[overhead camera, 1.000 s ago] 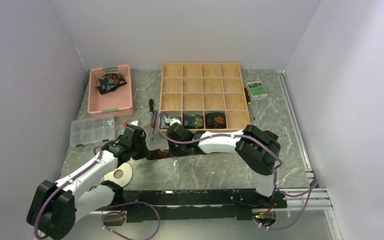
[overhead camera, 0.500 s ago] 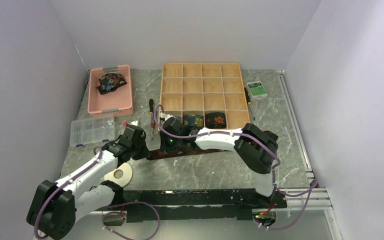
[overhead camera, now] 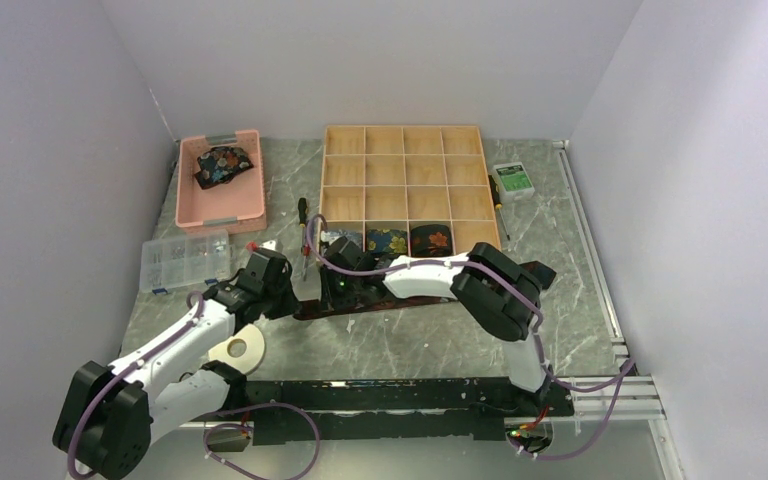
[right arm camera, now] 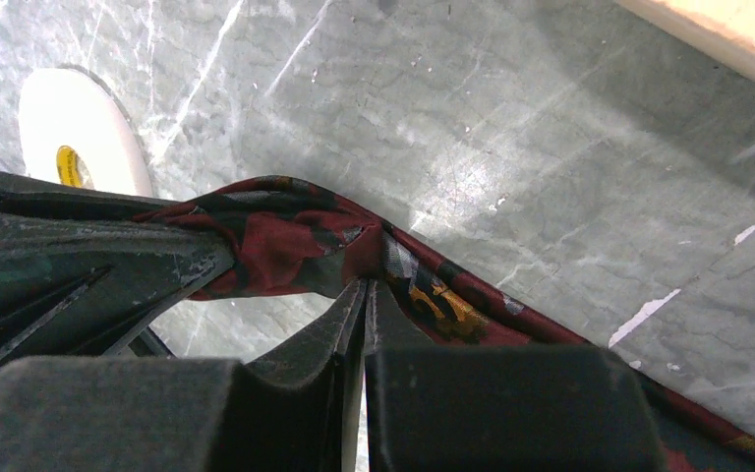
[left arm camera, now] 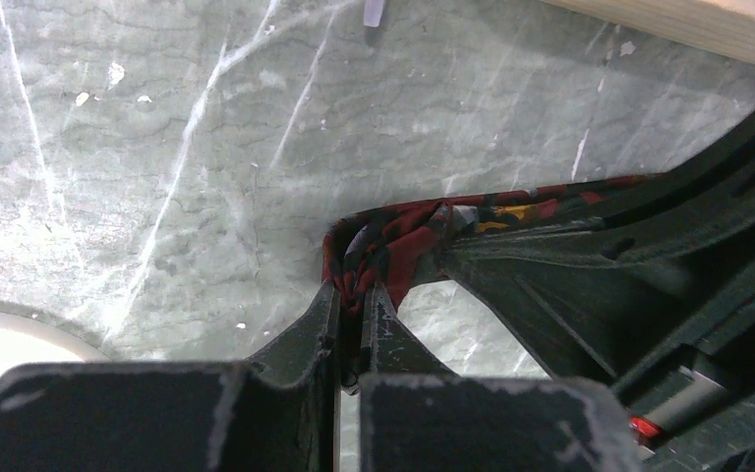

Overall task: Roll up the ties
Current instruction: Roll the tie at the center of the board.

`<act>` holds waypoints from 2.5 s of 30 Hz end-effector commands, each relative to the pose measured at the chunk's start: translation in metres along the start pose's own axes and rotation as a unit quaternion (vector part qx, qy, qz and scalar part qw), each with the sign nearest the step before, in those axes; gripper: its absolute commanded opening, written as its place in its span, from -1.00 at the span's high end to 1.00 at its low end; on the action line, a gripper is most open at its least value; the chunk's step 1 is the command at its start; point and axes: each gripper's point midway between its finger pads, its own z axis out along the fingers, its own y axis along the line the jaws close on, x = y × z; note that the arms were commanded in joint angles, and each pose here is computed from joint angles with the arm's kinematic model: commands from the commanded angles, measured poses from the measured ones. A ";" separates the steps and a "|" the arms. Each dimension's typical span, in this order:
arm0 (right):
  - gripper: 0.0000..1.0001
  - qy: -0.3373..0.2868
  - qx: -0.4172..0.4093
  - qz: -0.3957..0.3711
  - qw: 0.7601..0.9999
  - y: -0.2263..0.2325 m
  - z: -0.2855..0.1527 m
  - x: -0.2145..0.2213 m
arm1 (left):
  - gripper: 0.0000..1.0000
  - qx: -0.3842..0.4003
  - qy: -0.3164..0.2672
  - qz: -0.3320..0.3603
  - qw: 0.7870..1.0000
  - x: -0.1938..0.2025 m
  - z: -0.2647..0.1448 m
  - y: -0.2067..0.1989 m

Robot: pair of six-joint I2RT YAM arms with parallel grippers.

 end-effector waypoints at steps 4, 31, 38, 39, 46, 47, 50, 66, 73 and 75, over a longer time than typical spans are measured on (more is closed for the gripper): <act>0.81 0.001 -0.023 0.023 0.999 0.000 0.013 -0.002 | 0.94 0.062 -0.011 0.015 0.998 -0.020 -0.022 -0.038; 0.32 -0.099 0.000 0.050 0.994 -0.026 -0.051 -0.018 | 0.94 -0.033 0.024 0.111 0.993 -0.018 0.018 -0.070; 0.31 -0.132 0.090 0.045 0.986 -0.070 -0.084 -0.004 | 0.94 -0.038 0.032 0.127 0.991 -0.016 0.026 -0.085; 0.30 -0.137 0.096 0.046 0.985 -0.074 -0.088 -0.001 | 0.94 -0.039 0.033 0.129 0.990 -0.016 0.027 -0.087; 0.30 -0.163 0.115 0.050 0.979 -0.095 -0.106 0.013 | 0.94 -0.050 0.046 0.150 0.986 -0.006 0.037 -0.102; 0.30 -0.166 0.115 0.048 0.978 -0.096 -0.108 0.013 | 0.89 -0.050 0.047 0.155 0.986 -0.003 0.038 -0.106; 0.30 -0.173 0.112 0.044 0.978 -0.095 -0.112 0.011 | 0.74 -0.046 0.053 0.163 0.984 0.002 0.041 -0.113; 0.27 -0.169 0.066 0.027 0.983 -0.074 -0.114 0.005 | -0.51 -0.001 0.042 0.153 0.987 0.001 0.024 -0.130; 0.03 -0.160 0.024 0.039 0.986 -0.055 -0.114 -0.007 | -0.87 0.021 0.012 0.138 0.990 -0.012 -0.003 -0.132; -0.01 -0.152 0.000 0.050 0.987 -0.048 -0.113 -0.011 | -0.87 0.011 -0.006 0.128 0.992 -0.017 -0.012 -0.123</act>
